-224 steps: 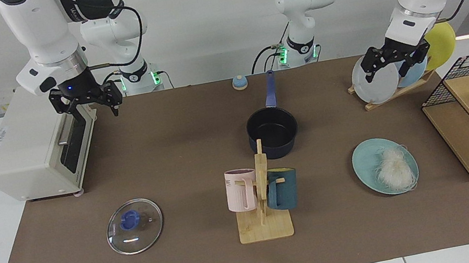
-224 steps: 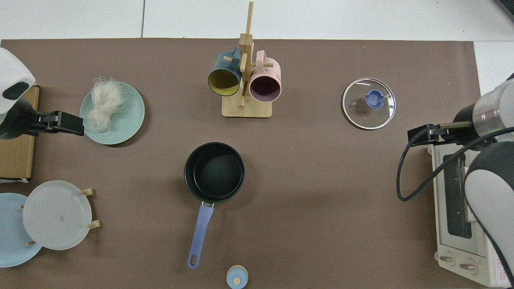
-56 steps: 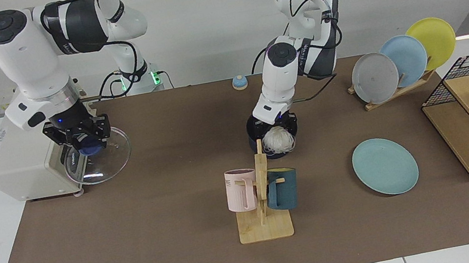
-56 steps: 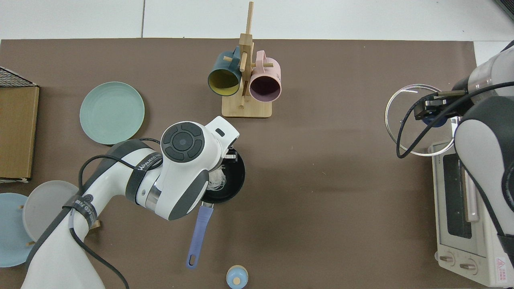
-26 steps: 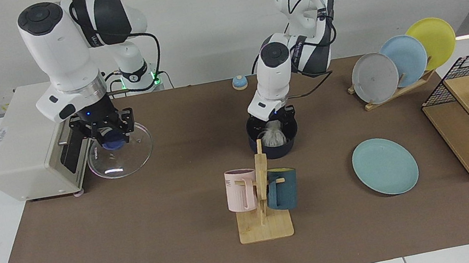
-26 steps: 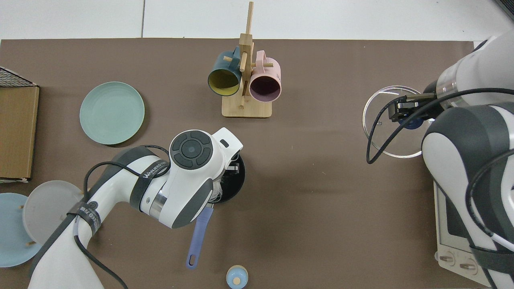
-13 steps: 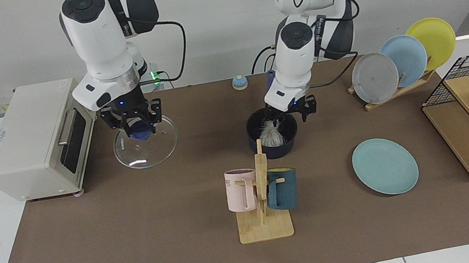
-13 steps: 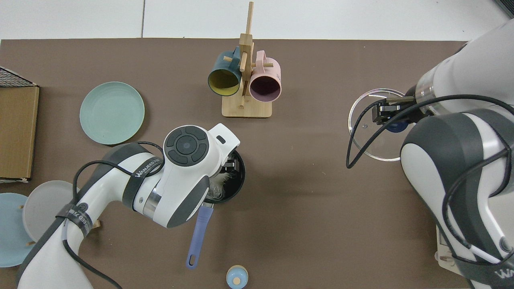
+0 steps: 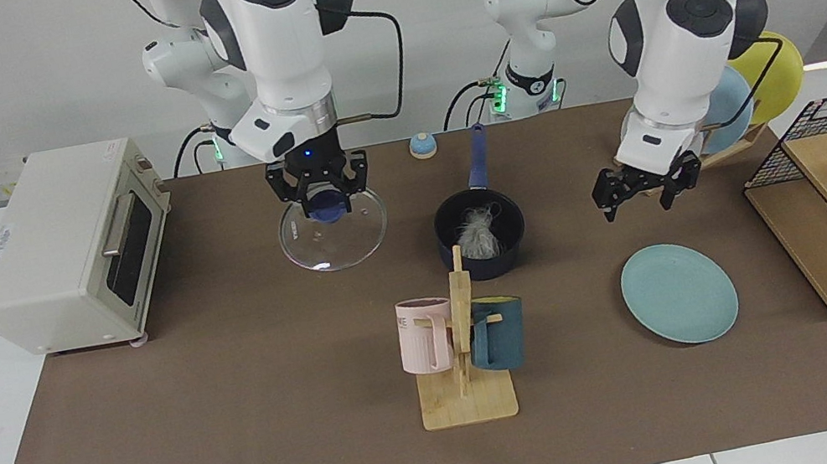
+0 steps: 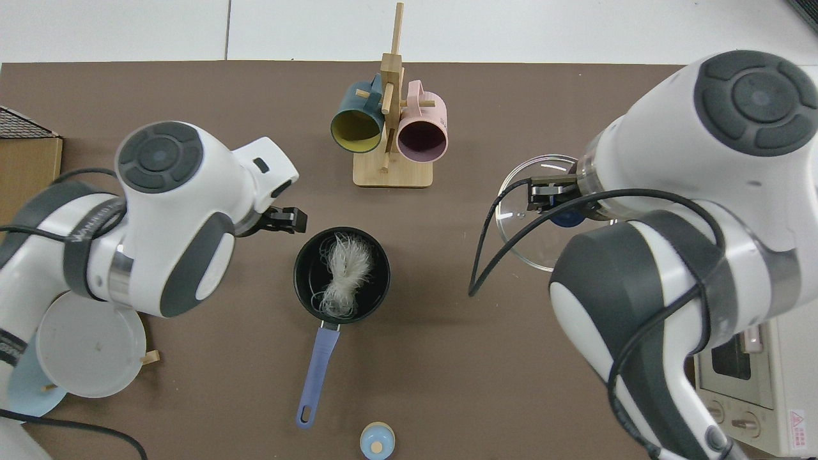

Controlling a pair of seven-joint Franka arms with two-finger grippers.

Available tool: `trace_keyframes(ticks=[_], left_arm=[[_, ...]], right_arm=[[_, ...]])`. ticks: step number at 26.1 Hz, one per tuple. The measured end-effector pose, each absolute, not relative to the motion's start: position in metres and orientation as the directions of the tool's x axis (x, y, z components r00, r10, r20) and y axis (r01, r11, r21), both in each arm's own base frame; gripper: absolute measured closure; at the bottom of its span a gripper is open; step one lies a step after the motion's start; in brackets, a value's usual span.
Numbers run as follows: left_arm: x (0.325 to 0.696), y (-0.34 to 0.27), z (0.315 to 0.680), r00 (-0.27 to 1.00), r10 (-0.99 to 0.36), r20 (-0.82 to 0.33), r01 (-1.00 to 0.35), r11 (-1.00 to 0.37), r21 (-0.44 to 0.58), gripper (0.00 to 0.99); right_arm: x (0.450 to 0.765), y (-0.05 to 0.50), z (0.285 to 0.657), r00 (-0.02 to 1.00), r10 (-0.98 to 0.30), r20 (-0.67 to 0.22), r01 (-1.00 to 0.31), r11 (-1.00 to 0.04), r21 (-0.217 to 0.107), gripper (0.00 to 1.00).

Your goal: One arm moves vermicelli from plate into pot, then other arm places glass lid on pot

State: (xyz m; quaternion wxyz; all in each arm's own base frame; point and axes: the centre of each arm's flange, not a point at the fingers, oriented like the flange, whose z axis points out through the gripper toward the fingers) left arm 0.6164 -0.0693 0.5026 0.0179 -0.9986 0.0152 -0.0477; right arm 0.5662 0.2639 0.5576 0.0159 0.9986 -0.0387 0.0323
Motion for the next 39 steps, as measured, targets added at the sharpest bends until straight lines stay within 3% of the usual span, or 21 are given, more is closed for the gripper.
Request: trace_keyframes(ticks=[12, 17, 20, 34, 39], left_arm=[[0.586, 0.002, 0.571, 0.998, 0.009, 0.056, 0.012, -0.998, -0.058, 0.000], [0.581, 0.010, 0.582, 0.997, -0.035, 0.068, -0.031, -0.998, -0.060, 0.000], [0.580, 0.009, 0.582, 0.996, -0.057, 0.067, -0.053, -0.997, -0.060, 0.000], [0.581, 0.004, 0.582, 0.988, -0.137, 0.071, -0.137, -0.990, -0.015, 0.000], [0.580, 0.002, 0.582, 0.988, -0.137, 0.075, -0.138, -0.990, 0.008, 0.000]], right_arm=[[0.552, 0.366, 0.514, 0.993, -0.111, 0.049, -0.113, -0.993, 0.033, 0.38], [0.540, 0.423, 0.483, 0.987, -0.144, 0.067, -0.148, -0.987, 0.062, 0.38], [0.532, 0.453, 0.465, 0.985, -0.151, 0.080, -0.156, -0.986, 0.051, 0.38], [0.522, 0.494, 0.432, 0.981, -0.165, 0.105, -0.166, -0.986, 0.006, 0.38], [0.522, 0.493, 0.425, 0.981, -0.165, 0.098, -0.168, -0.986, 0.015, 0.38]])
